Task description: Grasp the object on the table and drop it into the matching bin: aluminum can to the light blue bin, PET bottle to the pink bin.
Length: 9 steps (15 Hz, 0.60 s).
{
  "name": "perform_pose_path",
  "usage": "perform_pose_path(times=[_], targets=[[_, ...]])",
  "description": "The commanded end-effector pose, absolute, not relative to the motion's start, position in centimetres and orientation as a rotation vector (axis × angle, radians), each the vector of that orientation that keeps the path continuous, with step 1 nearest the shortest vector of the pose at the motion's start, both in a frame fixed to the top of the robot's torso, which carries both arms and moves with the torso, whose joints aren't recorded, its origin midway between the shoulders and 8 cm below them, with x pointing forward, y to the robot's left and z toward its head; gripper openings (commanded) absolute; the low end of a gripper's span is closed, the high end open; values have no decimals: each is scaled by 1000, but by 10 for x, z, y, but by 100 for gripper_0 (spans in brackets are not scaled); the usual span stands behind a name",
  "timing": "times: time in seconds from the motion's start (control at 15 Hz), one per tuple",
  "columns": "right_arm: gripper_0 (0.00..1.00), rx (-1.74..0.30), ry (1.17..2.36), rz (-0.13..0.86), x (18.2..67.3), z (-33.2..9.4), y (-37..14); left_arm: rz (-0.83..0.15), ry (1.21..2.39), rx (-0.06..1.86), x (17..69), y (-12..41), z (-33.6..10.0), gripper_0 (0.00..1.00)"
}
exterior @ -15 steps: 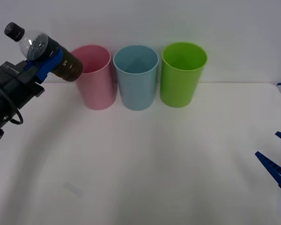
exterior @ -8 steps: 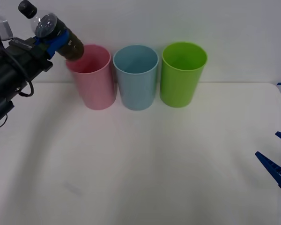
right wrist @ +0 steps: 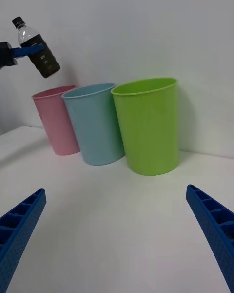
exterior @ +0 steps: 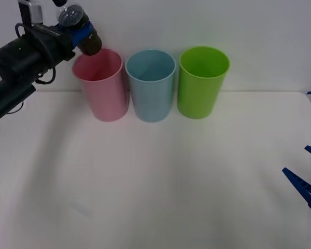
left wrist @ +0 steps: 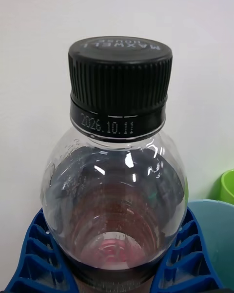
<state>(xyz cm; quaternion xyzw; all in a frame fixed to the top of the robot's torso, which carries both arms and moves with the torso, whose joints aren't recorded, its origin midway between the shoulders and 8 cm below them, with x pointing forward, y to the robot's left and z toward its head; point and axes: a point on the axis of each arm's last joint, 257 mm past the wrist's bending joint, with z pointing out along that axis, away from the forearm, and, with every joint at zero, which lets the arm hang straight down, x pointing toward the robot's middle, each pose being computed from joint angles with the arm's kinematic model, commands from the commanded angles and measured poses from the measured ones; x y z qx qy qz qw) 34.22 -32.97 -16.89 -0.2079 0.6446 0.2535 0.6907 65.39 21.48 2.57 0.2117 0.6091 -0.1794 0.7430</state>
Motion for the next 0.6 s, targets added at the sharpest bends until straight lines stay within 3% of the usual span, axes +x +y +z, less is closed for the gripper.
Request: perform_pose_path(times=[0.07, 0.2, 0.47, 0.53, 0.6], targets=[[100, -465, 1441, 567, 342, -169, -330, -362, 1352, 478, 667, 207, 23, 0], [100, -465, 1441, 567, 342, -169, -330, -351, 1353, 473, 670, 204, 20, 2], [100, -465, 1441, 567, 342, -169, -330, -357, 1350, 469, 670, 199, 20, 28], [100, -465, 1441, 567, 342, -169, -330, -357, 1350, 469, 670, 199, 20, 58], [100, -465, 1441, 567, 342, -169, -330, -354, 1350, 471, 671, 199, 20, 100]])
